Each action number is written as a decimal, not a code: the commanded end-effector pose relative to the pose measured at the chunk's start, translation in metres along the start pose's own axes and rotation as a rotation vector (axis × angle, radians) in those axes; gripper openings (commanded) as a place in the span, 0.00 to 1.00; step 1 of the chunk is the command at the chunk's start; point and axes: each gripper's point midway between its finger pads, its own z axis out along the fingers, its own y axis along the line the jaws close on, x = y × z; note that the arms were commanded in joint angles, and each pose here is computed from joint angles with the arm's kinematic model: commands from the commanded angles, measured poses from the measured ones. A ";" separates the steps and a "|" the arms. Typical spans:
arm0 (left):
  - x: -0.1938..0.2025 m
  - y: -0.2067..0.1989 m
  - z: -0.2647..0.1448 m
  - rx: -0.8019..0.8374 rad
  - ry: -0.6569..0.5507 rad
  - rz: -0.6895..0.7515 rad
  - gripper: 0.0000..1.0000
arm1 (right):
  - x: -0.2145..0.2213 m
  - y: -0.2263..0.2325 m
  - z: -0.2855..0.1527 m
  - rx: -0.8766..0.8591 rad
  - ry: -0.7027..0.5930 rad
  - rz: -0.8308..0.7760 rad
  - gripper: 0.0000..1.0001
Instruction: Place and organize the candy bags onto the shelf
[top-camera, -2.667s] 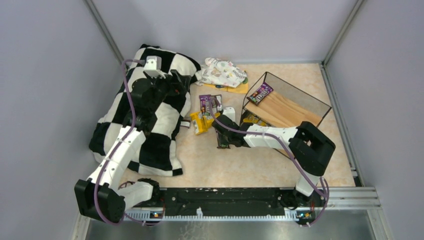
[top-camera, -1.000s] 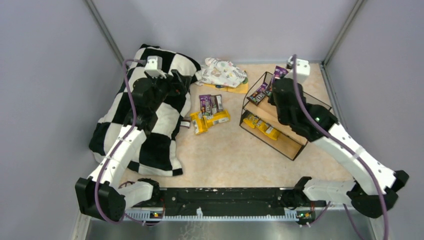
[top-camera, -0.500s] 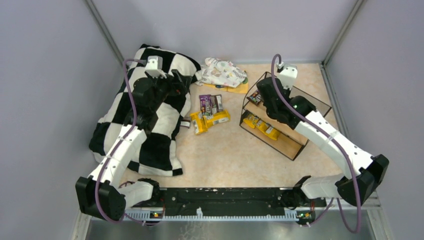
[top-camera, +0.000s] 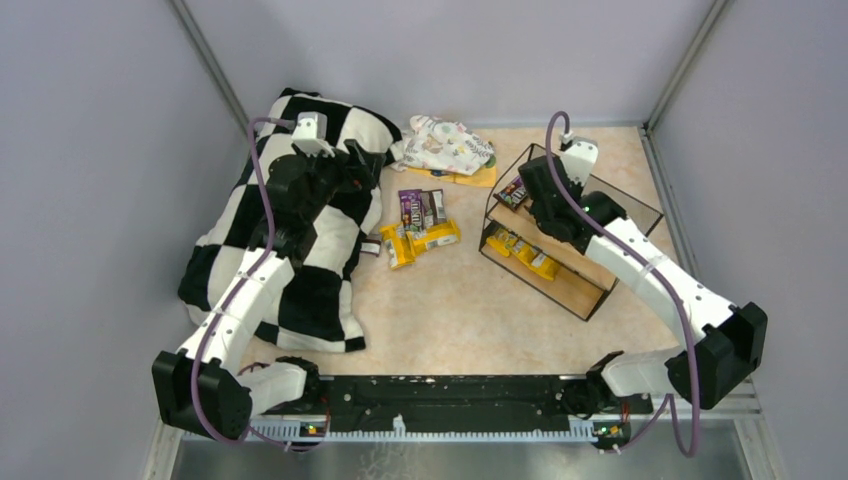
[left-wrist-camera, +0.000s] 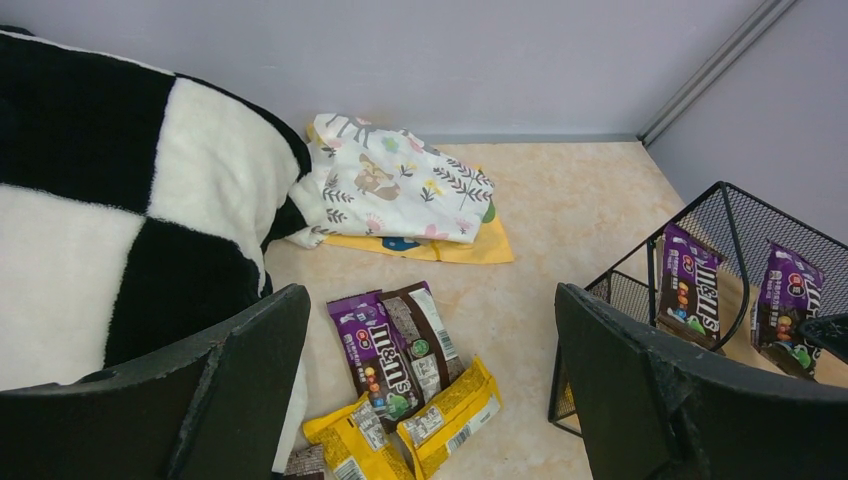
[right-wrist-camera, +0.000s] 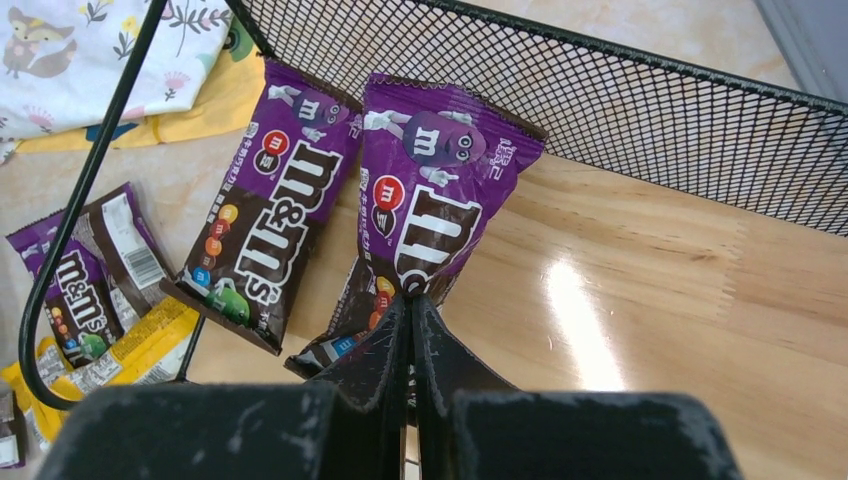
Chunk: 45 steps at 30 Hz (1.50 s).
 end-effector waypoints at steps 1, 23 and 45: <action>-0.014 -0.006 0.002 0.023 -0.045 0.007 0.98 | -0.005 0.008 0.006 -0.031 -0.017 0.055 0.00; -0.015 -0.004 0.002 0.015 -0.044 0.009 0.98 | -0.002 0.012 0.014 -0.058 0.000 0.062 0.15; -0.011 0.004 0.007 -0.026 -0.018 0.010 0.98 | -0.006 0.099 -0.132 -0.939 -0.146 -0.321 0.61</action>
